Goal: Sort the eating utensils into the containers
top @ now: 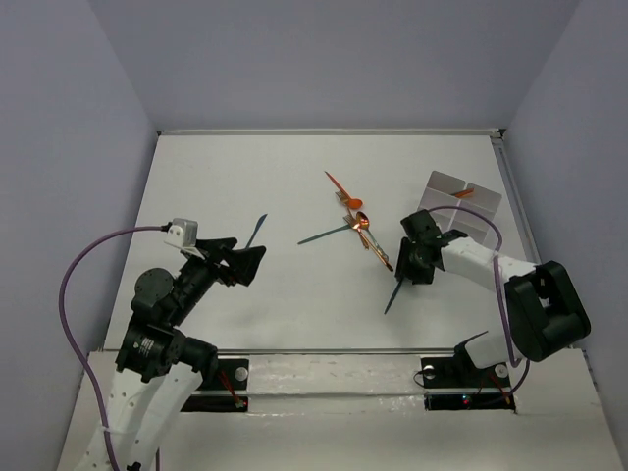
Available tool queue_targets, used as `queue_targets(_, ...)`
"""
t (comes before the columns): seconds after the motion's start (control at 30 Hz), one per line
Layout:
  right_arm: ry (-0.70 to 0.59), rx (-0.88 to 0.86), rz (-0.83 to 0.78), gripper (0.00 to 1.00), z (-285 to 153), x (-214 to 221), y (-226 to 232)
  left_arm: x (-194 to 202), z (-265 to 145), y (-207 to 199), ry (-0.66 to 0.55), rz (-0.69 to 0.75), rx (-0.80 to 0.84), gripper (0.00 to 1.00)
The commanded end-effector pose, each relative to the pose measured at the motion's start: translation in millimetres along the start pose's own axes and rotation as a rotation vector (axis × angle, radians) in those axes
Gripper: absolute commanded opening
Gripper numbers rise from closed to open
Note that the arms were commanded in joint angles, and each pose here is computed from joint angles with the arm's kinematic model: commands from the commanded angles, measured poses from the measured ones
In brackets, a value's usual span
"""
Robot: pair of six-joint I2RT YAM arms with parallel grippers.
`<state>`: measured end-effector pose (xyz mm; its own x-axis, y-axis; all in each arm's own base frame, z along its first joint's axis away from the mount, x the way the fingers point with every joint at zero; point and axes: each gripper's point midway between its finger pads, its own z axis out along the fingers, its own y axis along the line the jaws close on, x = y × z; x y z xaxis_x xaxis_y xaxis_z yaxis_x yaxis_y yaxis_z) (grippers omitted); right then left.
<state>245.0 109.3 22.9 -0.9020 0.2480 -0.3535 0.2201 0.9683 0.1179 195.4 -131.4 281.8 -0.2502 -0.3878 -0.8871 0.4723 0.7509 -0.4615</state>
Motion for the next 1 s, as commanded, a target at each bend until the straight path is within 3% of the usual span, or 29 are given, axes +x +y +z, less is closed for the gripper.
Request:
queue_targets(0.0,-0.007,-0.017,0.021,0.48,7.7,-2.3,8.0,-24.6,-5.2,-16.2,-0.08,0.018,0.049,0.99)
queue_targets(0.23,-0.005,0.042,0.003,0.29,13.0,-3.5,-1.0,-26.1,-6.2,-16.9,-0.086,0.019,0.051,0.99)
queue_targets(0.37,0.001,0.07,-0.009,0.09,9.9,-2.8,-6.5,-25.4,-5.6,-16.1,-0.083,0.018,0.047,0.99)
queue_targets(0.53,-0.089,0.026,-0.001,0.07,-18.6,-22.6,-0.6,-23.2,-4.0,-14.7,-0.074,0.015,0.042,0.99)
queue_targets(0.63,-0.26,-0.059,0.014,0.07,-56.6,-58.4,12.4,-22.3,-3.1,-14.2,-0.069,0.017,0.042,0.99)
queue_targets(0.73,-0.584,-0.133,0.078,0.07,-103.4,-121.4,22.8,-21.9,-2.2,-13.8,-0.067,0.016,0.04,0.99)
queue_targets(0.97,-1.085,-0.028,0.163,0.07,-160.5,-207.0,4.2,-16.5,2.5,-10.0,-0.041,0.009,0.027,0.99)
